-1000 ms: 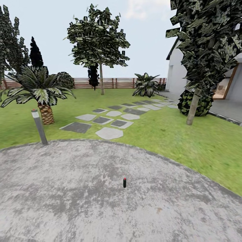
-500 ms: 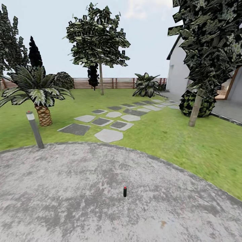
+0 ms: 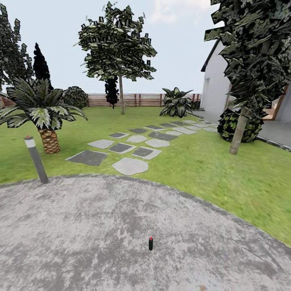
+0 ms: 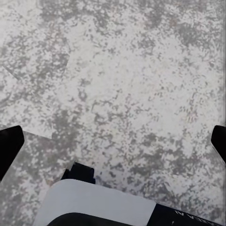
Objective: In the garden, pick up the pesticide atomizer on the floor and spray pesticide onto both trees until each tree trunk is fully covered.
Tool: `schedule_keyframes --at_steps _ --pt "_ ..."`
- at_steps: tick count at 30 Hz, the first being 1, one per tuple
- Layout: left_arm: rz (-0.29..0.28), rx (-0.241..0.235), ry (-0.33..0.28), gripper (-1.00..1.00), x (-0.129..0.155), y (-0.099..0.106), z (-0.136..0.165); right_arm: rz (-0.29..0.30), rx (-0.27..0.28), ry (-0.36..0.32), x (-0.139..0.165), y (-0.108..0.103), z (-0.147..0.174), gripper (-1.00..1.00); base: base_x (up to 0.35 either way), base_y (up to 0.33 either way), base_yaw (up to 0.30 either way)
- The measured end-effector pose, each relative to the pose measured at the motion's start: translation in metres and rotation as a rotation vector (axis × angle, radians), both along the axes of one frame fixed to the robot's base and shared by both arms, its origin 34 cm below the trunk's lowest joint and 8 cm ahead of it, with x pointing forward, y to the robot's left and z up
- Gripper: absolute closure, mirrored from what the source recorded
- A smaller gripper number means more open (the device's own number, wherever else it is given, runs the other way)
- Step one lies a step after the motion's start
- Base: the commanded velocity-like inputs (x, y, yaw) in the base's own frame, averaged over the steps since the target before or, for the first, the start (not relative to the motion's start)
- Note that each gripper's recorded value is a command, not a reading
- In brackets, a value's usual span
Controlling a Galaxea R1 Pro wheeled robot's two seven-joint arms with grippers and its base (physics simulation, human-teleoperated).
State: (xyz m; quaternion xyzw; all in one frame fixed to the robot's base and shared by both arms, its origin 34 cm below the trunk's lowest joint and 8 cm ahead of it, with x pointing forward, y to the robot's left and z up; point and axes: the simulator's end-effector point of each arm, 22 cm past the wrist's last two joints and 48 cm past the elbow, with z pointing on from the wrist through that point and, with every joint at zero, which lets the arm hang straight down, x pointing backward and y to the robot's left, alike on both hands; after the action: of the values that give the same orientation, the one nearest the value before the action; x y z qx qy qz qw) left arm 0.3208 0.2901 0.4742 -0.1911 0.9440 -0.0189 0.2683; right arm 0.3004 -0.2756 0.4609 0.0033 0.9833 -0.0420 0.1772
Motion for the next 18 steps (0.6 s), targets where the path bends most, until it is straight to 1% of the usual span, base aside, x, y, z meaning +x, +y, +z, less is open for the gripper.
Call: schedule_keyframes --at_steps 18 --pt "0.000 0.000 0.000 -1.00 0.0001 0.0000 0.0000 0.000 0.000 0.000 -0.0001 -0.0001 0.0000 -1.00 0.333 0.000 0.000"
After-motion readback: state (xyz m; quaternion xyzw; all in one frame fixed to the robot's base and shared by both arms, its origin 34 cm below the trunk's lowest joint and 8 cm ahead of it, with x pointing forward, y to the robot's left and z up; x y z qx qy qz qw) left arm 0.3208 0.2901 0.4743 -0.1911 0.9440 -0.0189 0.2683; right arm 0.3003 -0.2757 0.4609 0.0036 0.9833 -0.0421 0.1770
